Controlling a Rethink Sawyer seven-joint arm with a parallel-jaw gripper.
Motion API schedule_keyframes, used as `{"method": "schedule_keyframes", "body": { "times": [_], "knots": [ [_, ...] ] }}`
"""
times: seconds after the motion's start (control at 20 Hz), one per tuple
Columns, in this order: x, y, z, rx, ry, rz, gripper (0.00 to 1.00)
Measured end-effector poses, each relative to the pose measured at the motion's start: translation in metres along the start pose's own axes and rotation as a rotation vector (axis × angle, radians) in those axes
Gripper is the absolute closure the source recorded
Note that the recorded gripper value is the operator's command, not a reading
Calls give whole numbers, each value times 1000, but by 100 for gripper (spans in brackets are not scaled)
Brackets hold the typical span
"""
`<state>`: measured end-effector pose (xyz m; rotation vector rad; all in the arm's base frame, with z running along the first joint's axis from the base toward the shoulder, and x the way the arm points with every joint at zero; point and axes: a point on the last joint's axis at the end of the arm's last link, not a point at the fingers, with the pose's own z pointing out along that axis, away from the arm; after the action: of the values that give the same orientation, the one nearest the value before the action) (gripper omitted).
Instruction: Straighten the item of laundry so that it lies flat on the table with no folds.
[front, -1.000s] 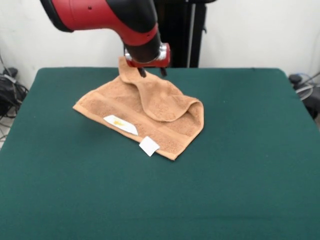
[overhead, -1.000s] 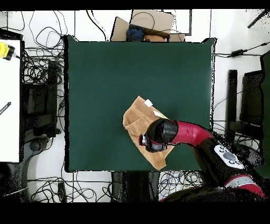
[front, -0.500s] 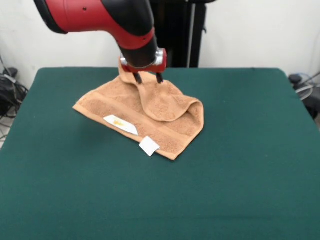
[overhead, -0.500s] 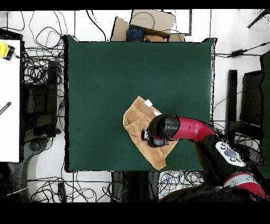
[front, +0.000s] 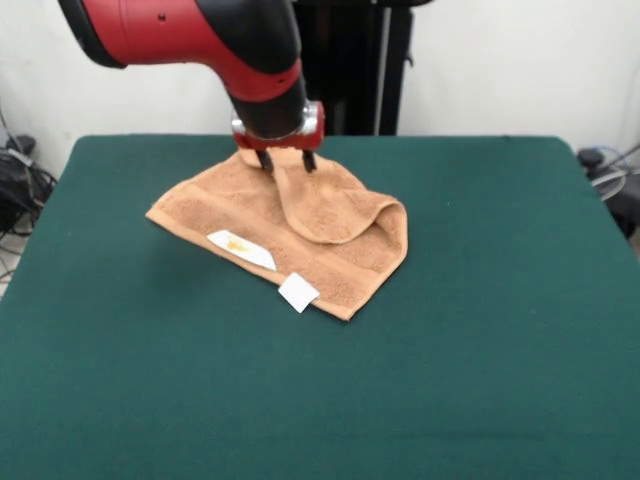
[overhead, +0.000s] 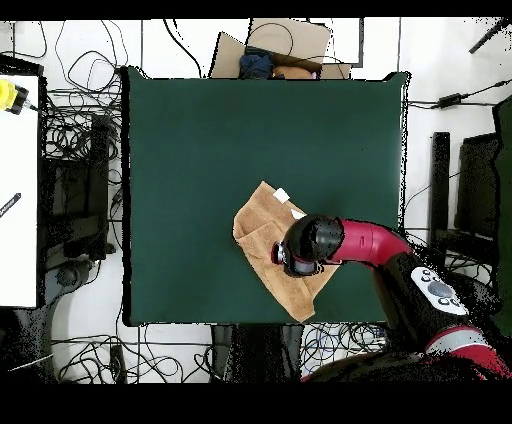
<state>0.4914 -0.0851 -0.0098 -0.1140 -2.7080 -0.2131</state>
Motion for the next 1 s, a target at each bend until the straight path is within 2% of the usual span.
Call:
{"method": "schedule_keyframes", "body": {
  "times": [0.5,1.0],
  "knots": [
    [4,-14,5,19,-1,-9,0],
    [-2,-30,11,19,-9,2,0]
  ]
}}
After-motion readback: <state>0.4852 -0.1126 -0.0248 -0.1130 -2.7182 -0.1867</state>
